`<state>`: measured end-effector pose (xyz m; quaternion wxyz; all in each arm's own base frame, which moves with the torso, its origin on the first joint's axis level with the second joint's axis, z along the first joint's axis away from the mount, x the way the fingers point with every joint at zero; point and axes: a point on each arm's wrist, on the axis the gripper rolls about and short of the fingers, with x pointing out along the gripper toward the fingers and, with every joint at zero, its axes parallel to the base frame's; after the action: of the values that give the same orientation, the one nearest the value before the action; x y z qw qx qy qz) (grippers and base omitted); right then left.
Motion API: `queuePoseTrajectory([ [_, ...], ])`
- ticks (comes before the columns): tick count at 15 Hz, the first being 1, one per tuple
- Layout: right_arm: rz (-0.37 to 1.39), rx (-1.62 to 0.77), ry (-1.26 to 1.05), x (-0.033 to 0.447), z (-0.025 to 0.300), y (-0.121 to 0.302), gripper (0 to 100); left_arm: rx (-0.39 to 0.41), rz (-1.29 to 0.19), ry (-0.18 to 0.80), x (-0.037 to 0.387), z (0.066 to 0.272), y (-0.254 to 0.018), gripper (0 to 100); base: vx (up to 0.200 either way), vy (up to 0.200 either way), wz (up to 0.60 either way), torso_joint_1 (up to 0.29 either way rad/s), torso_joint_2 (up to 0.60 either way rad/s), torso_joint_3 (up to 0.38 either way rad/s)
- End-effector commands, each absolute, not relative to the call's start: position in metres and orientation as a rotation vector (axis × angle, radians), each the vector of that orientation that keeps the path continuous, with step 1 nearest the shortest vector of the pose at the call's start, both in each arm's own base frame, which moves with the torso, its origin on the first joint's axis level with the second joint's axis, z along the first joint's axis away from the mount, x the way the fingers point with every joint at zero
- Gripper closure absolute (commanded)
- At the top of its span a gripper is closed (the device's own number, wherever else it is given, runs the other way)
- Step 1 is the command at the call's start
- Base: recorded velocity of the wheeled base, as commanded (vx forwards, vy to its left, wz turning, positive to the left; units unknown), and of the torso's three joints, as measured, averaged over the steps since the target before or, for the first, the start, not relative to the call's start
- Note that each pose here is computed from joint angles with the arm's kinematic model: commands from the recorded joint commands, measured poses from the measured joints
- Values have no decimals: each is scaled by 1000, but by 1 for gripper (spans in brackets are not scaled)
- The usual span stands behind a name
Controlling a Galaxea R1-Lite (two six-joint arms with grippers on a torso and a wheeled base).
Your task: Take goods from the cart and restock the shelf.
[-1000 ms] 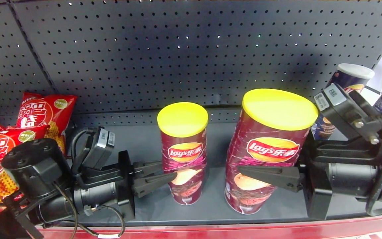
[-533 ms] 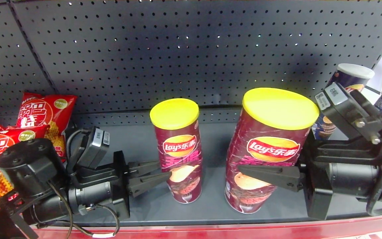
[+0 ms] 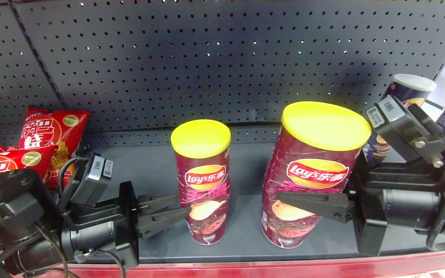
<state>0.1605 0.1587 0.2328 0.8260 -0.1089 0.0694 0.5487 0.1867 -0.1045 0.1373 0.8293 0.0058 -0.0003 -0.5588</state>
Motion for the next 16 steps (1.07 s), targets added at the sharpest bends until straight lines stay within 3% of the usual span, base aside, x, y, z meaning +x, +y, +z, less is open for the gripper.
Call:
queuePoseTrajectory([
  [1,1167,-232,147,160,233,159,100,14,-1186,-11,187,139,-105,100,0,0,0,0,0,0],
  [9,1158,-234,149,155,231,154,100,5,-1183,12,187,135,-104,100,0,0,0,0,0,0],
  [10,1158,-236,150,154,231,155,100,6,-1183,11,187,136,-104,0,0,0,0,0,0,0],
  [16,1161,-237,152,153,230,157,100,10,-1154,9,184,136,-94,0,0,0,0,0,0,0],
])
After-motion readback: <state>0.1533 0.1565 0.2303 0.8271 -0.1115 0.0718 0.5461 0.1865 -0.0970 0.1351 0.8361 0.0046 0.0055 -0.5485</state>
